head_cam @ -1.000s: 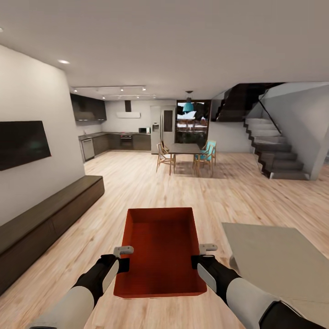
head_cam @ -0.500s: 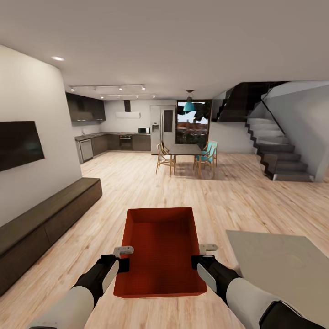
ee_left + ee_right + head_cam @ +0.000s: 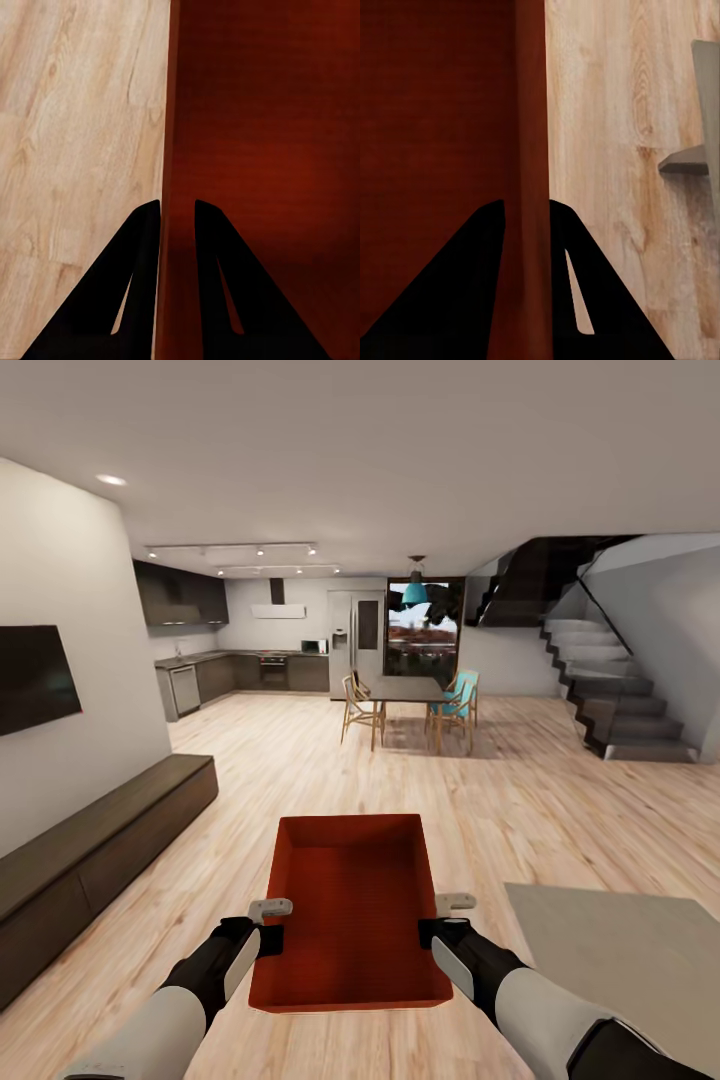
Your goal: Move the two storage containers from the living room to the garage. In the garage, place one container on the floor and stack the other container on top of it (either order is fine).
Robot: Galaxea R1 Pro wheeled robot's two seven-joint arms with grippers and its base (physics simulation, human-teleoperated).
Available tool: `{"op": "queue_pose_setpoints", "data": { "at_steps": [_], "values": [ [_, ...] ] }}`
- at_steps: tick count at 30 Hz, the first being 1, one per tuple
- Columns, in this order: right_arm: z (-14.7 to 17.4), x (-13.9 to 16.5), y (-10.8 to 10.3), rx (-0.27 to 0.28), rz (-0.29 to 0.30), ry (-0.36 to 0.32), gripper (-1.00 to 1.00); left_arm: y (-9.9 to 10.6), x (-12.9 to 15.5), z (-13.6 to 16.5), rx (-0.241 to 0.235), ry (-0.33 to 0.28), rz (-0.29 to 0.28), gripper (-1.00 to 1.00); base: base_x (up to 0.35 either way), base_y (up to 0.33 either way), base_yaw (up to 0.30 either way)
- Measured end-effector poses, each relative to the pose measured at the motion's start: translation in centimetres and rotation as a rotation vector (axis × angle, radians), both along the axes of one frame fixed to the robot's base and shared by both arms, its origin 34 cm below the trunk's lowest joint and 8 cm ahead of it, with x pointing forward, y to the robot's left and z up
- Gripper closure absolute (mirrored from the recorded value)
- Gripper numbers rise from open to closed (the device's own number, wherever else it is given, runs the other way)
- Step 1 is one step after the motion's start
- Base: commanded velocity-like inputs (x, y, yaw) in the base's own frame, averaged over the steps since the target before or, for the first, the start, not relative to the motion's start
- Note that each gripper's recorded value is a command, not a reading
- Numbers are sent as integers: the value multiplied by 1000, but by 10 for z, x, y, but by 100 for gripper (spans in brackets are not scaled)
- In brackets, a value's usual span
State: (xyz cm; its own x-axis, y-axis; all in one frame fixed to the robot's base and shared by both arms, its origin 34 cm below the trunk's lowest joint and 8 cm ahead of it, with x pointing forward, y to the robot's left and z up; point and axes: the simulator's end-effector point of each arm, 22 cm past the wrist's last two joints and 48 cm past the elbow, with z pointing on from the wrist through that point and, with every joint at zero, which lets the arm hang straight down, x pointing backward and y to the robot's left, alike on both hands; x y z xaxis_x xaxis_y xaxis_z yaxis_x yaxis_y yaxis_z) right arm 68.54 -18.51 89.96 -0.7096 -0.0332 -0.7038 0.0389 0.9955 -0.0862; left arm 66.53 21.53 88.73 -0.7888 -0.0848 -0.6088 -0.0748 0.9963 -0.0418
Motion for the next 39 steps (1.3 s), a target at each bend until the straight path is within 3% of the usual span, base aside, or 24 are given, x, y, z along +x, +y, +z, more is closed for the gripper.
{"op": "queue_pose_setpoints", "data": {
  "at_steps": [39],
  "values": [
    [0,0,0,-1,0,0,100,0,0,0,-1,0,1,100,323,0,0]
  ]
}}
